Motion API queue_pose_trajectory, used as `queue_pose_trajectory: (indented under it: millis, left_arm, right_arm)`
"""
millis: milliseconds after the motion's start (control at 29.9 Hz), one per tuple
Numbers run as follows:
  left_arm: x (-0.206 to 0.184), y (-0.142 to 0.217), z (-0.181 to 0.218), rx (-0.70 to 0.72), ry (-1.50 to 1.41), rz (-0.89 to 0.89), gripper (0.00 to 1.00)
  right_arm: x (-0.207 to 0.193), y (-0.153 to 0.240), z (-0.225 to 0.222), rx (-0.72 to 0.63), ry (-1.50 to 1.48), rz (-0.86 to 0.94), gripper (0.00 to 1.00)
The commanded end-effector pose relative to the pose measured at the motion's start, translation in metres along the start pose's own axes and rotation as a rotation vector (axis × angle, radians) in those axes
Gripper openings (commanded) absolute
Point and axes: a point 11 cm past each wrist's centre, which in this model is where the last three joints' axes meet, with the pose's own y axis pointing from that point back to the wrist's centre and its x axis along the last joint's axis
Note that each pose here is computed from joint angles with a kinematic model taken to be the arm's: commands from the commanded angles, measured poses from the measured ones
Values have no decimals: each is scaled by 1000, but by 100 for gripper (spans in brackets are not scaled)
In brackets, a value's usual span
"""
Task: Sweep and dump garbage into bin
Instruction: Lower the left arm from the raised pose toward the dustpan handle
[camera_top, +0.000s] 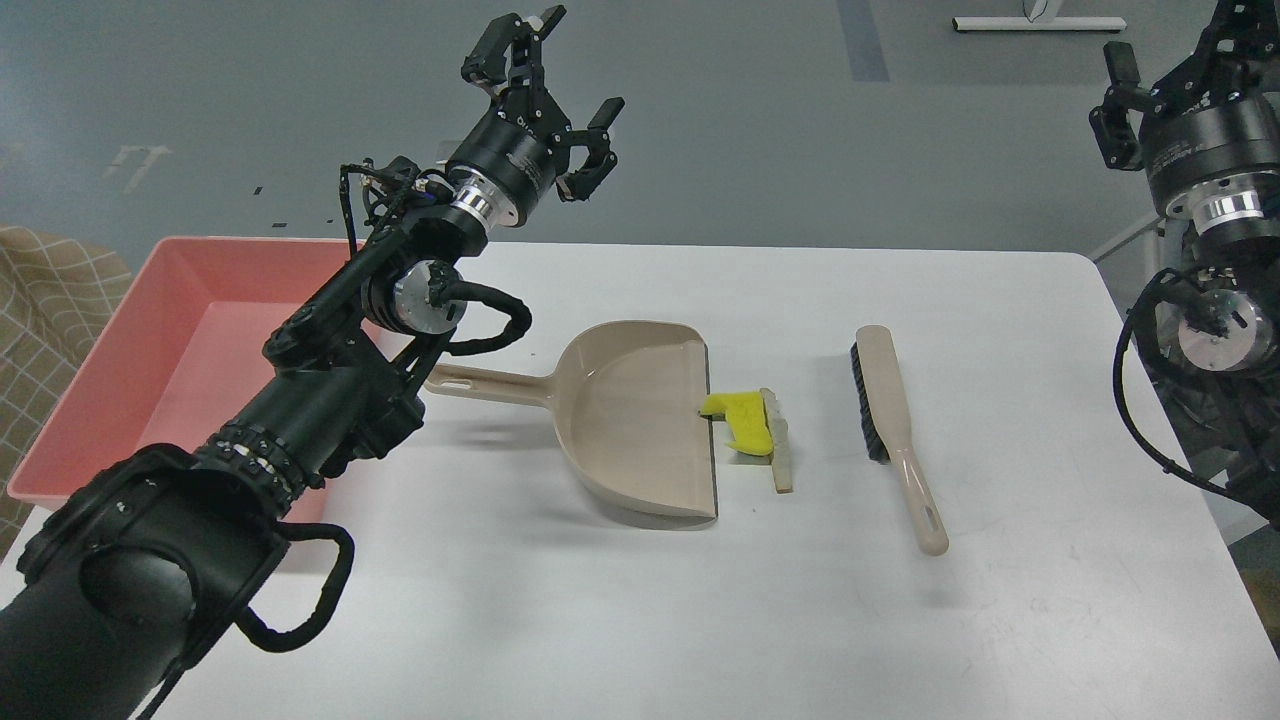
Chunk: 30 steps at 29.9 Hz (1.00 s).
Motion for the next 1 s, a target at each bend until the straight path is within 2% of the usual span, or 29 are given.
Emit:
queue_pose_trajectory:
  millis: [0, 267, 635, 970]
  left_arm:
    - [8, 5, 0, 2, -3, 19, 99]
    - [22, 17, -5, -14, 6, 48, 99]
    - [21, 17, -3, -31, 2, 48, 99]
    - [18, 17, -9, -3, -25, 30, 99]
  right_arm:
    - [2, 0, 0, -3, 2, 8, 100]
    - [19, 10, 17, -52, 14, 59, 100]
    - [-11, 6, 32, -52, -55, 30, 100]
    - [-4, 12, 37, -58, -76, 44, 100]
